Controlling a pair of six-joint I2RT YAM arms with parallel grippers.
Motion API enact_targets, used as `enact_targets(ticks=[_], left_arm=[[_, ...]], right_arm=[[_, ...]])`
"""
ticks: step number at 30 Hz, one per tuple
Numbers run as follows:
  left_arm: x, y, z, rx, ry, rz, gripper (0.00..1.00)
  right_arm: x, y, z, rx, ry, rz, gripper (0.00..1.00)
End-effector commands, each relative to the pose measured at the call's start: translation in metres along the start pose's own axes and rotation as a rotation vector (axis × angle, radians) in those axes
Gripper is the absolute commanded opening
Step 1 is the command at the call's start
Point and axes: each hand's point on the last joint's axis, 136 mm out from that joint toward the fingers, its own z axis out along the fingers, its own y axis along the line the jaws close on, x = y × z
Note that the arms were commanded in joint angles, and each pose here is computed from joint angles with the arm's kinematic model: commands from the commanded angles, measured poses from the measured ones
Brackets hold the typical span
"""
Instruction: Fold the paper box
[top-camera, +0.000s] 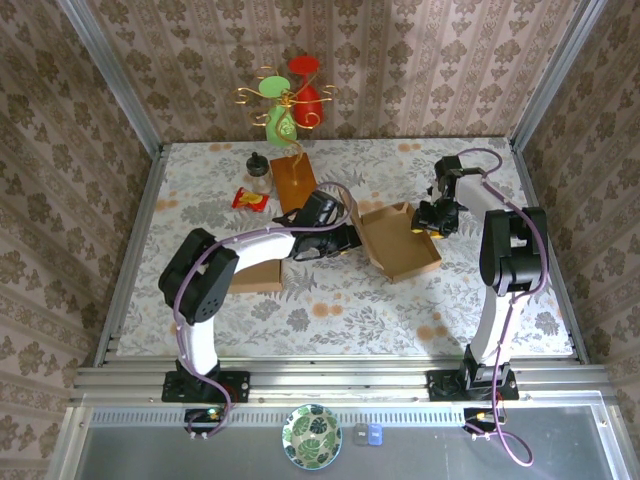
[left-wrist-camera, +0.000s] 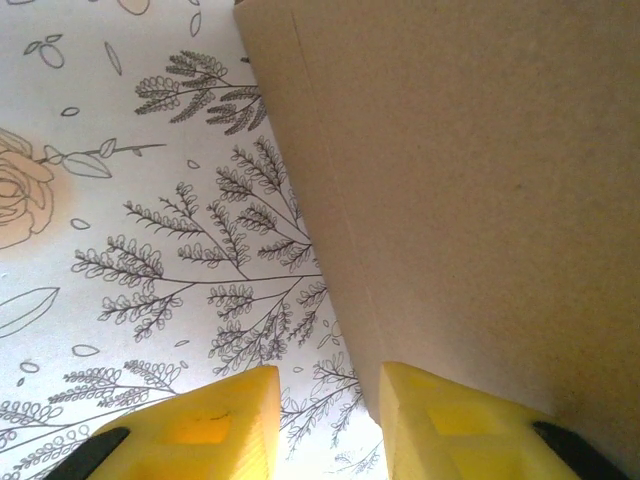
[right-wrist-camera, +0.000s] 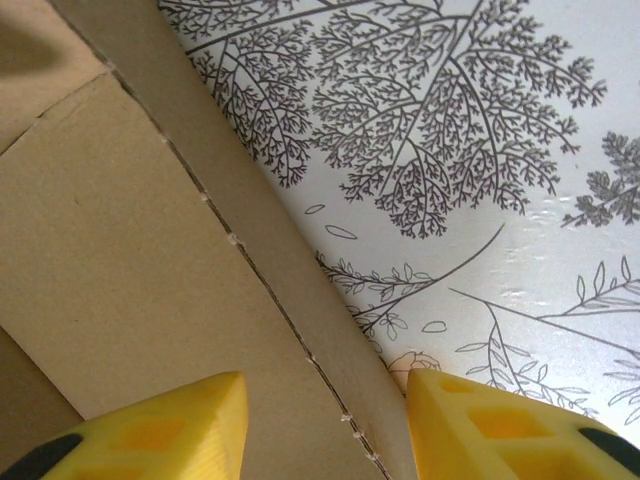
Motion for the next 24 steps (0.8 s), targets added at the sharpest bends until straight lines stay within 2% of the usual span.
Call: enact_targets(ticks=[1, 6, 11, 24], left_arm=[[-0.002, -0.002, 0.002, -0.003, 0.02, -0.005, 0.32], [-0.009, -0.001, -0.005, -0.007, -0.002, -0.004, 0.33], [-0.019, 0.002, -0.012, -0.001, -0.023, -0.01, 0.34], [-0.04, -0.008, -0.014, 0.053, -0.026, -0.011, 0.35]], right_arm=[[0.013, 0.001, 0.003, 0.001, 0.038, 0.022, 0.42], [0.022, -0.003, 0.002, 0.022, 0.026, 0.073, 0.31], [0.031, -0.005, -0.002, 0.044, -0.001, 0.127, 0.26], [0.073, 0.0, -0.012, 0.052, -0.067, 0.546, 0.25]])
